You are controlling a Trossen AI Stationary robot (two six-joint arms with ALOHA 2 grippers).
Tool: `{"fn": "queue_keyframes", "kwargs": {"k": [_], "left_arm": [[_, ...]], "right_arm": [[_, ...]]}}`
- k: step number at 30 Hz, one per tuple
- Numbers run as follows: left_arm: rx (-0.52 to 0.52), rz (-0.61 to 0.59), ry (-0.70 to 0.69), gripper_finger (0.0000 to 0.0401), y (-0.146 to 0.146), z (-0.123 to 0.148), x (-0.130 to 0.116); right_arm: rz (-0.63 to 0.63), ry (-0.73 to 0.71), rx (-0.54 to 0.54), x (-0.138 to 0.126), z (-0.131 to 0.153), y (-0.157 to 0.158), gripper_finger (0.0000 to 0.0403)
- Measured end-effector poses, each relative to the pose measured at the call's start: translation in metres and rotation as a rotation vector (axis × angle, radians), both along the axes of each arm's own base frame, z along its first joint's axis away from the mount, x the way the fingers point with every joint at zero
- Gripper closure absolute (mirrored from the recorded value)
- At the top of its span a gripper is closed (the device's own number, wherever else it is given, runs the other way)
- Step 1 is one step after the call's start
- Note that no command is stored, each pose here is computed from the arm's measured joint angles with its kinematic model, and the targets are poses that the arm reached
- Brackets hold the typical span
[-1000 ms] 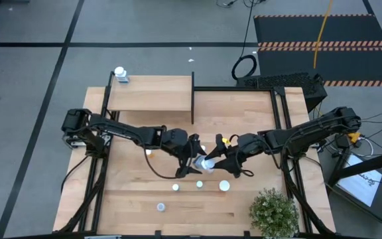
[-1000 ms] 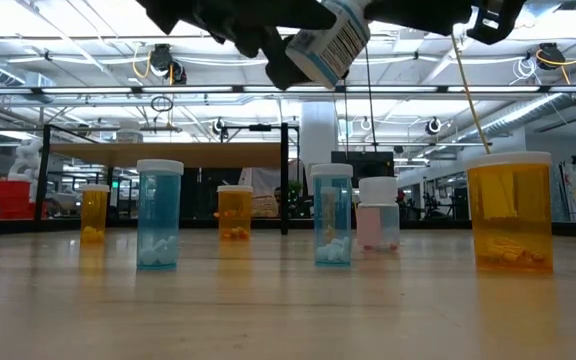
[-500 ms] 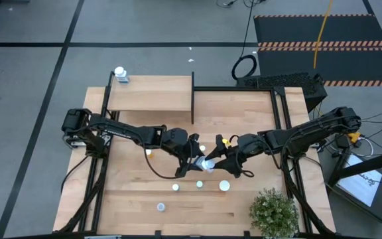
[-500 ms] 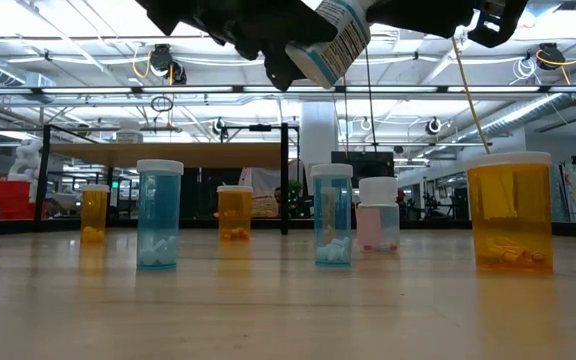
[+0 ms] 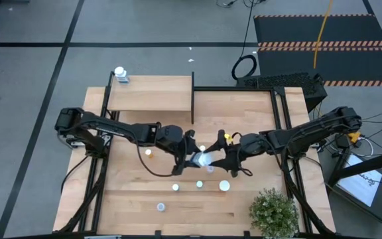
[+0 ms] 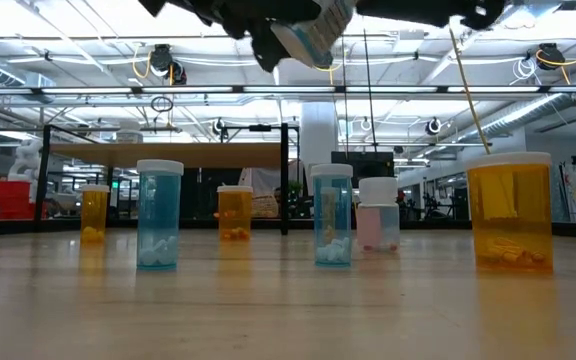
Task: Pick and place medicine bottles onto shelf by color
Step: Put the white pill bottle on the shelf aligned with the other white pill bottle
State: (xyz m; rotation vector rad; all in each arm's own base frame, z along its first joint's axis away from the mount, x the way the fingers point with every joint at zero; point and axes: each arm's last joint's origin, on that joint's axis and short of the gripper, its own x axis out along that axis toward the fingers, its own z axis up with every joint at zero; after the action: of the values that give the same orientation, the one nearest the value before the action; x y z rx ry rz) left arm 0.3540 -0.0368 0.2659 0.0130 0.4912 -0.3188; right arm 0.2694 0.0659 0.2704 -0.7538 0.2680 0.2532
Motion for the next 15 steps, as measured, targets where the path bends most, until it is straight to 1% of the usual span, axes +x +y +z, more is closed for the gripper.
{"fn": "queue_keyframes", "kwargs": {"k": [3,5,6,9,13,15], "left_arm": [[0.038,0.062,0.019,0.0146,-0.001,0.008,-0.009],[0.073,0.111,0.038,0.0136,-0.003,0.013,-0.017],[0.085,0.139,0.024,0.0135,-0.004,0.017,-0.020],[0.105,0.228,-0.026,0.0142,-0.008,0.030,-0.026],[0.145,0.342,-0.075,0.0160,-0.010,0.037,-0.030],[0.173,0.405,-0.102,0.0161,-0.011,0.039,-0.030]], "right_arm": [[-0.095,-0.091,0.085,0.000,0.010,0.003,0.0124],[-0.178,-0.156,0.165,0.000,0.017,0.004,0.0116],[-0.227,-0.180,0.210,0.000,0.019,0.005,0.0112],[-0.354,-0.237,0.334,0.000,0.023,0.002,0.0103],[-0.434,-0.259,0.466,0.001,0.024,-0.004,0.0101],[-0.456,-0.275,0.539,0.002,0.026,-0.007,0.0102]]}}
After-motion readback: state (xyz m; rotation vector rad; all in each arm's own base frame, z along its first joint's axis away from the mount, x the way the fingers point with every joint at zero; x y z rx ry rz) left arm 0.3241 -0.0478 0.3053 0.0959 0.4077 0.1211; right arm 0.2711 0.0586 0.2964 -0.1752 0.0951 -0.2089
